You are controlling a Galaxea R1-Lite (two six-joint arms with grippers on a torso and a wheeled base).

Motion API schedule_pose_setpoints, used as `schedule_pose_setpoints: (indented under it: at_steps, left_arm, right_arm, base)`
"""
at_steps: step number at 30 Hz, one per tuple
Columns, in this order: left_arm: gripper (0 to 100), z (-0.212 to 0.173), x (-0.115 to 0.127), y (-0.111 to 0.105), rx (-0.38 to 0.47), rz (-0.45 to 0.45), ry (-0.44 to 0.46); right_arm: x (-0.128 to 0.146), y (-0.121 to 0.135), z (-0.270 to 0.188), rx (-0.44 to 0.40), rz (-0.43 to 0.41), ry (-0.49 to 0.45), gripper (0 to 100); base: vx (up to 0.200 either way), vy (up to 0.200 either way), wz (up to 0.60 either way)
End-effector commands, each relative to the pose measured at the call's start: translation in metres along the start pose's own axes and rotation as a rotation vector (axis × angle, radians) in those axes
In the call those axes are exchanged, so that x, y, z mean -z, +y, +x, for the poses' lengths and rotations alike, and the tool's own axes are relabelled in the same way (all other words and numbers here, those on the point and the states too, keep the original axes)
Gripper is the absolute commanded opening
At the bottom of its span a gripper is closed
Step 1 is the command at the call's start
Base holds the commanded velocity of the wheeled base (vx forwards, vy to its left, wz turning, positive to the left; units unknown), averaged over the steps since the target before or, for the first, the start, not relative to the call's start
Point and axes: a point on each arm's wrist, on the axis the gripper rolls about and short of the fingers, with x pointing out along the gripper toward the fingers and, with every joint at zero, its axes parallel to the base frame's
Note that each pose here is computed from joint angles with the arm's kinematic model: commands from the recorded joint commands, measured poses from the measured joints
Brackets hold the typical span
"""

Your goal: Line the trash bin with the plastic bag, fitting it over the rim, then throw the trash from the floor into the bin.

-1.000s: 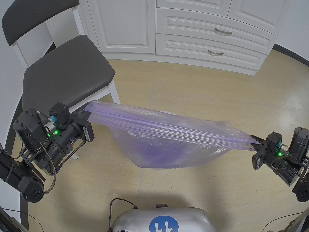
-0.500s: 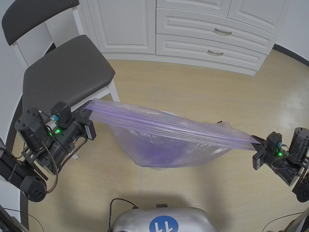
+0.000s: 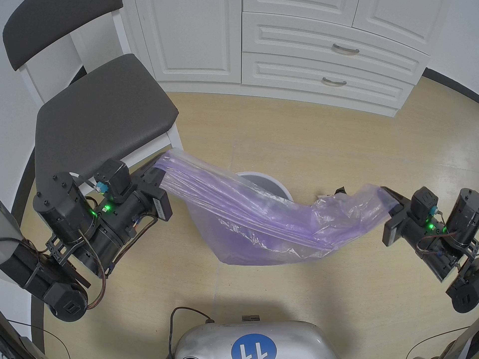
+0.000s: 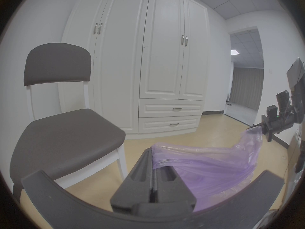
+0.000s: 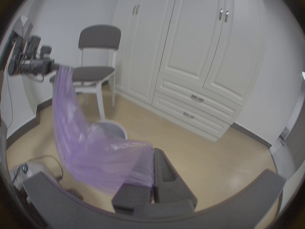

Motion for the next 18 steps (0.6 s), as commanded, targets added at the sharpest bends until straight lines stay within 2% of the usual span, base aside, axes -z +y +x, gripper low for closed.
schedule_pose_setpoints:
  at_steps: [1,5,6,7,8,9,10,11,15,18]
  left_arm:
    - [0,0.014,-0.01,-0.014,0.039,-0.019,-0.061]
    - [0,0.026,-0.021,-0.028,0.073,-0.039,-0.121]
    - [0,0.029,-0.021,-0.037,0.093,-0.049,-0.126]
    - [0,0.03,-0.02,-0.041,0.101,-0.054,-0.123]
    - [0,0.03,-0.019,-0.041,0.102,-0.054,-0.122]
    - [0,0.03,-0.017,-0.051,0.131,-0.066,-0.115]
    - [0,0.03,-0.017,-0.053,0.134,-0.068,-0.114]
    - [0,0.031,-0.015,-0.064,0.168,-0.091,-0.109]
    - [0,0.031,-0.014,-0.083,0.22,-0.168,-0.105]
    - [0,0.036,-0.015,-0.085,0.206,-0.193,-0.111]
  right_arm:
    - [-0.013,0.029,0.043,-0.027,0.072,-0.128,0]
    - [-0.024,0.047,0.059,-0.011,0.149,-0.192,0]
    - [-0.031,0.061,0.06,-0.049,0.231,-0.211,0]
    - [-0.034,0.069,0.058,-0.075,0.274,-0.216,0]
    - [-0.035,0.07,0.057,-0.08,0.281,-0.218,0]
    - [-0.042,0.082,0.051,-0.13,0.365,-0.232,0]
    - [-0.043,0.083,0.05,-0.138,0.378,-0.235,0]
    - [-0.051,0.089,0.047,-0.171,0.439,-0.254,0]
    - [-0.065,0.098,0.038,-0.224,0.497,-0.293,0]
    - [-0.071,0.107,0.034,-0.263,0.542,-0.301,0]
  base:
    - [0.0,0.0,0.0]
    - [0.0,0.0,0.0]
    - [0.0,0.0,0.0]
    - [0.0,0.0,0.0]
    - [0.0,0.0,0.0]
    - [0.0,0.0,0.0]
    - [0.0,0.0,0.0]
    - [0.0,0.0,0.0]
    - [0.0,0.0,0.0]
    - [0.0,0.0,0.0]
